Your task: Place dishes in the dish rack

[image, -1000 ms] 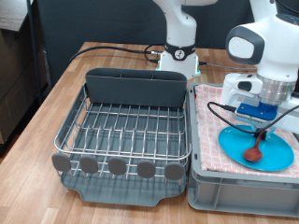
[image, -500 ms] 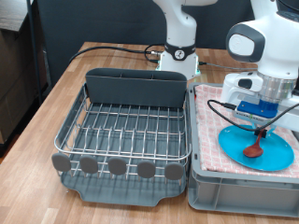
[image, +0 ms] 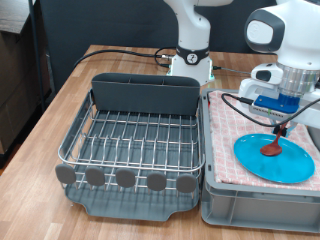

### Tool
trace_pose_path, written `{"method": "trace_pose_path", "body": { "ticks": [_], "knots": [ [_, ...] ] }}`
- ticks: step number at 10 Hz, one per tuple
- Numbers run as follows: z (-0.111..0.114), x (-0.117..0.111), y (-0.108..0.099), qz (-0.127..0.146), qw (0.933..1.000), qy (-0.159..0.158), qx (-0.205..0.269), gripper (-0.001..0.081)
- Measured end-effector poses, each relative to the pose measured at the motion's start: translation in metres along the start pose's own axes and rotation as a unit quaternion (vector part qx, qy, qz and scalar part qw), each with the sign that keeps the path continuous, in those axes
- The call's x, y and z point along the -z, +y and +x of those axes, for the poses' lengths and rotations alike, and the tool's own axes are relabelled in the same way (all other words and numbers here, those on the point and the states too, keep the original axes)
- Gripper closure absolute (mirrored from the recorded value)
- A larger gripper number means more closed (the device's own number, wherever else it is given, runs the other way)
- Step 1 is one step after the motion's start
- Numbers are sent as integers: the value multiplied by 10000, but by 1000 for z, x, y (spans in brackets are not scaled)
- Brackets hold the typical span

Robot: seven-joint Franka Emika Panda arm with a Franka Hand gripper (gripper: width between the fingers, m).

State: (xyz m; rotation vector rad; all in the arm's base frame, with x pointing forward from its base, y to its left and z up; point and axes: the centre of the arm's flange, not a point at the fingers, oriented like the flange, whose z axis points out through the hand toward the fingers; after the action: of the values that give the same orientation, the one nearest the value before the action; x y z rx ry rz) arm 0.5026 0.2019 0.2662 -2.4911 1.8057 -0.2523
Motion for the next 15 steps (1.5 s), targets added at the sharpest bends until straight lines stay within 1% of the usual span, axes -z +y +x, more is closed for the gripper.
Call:
{"method": "trace_pose_path", "body": {
  "ticks": [1,2,3,5,6,7,8,9,10,11,13,14,15],
  "knots": [
    [3,12,1,-18,9999,11,-117,723],
    [6,24,3,35,9996,38,-292,723],
    [9,36,8,97,9975,44,-701,723],
    [14,55,22,84,9904,159,-1368,723],
    [13,53,21,83,9920,150,-1253,723],
    [18,53,21,91,9890,172,-1466,723],
    [30,55,23,45,9817,239,-1890,723],
    [46,61,26,-29,9720,333,-2324,723],
    [60,68,31,-118,9615,389,-2718,723],
    [73,75,35,-213,9504,367,-3080,723],
    [99,88,46,-358,9310,250,-3625,723],
    [109,95,53,-424,9234,215,-3809,723],
    [119,100,61,-503,9173,202,-3945,723]
  ]
}}
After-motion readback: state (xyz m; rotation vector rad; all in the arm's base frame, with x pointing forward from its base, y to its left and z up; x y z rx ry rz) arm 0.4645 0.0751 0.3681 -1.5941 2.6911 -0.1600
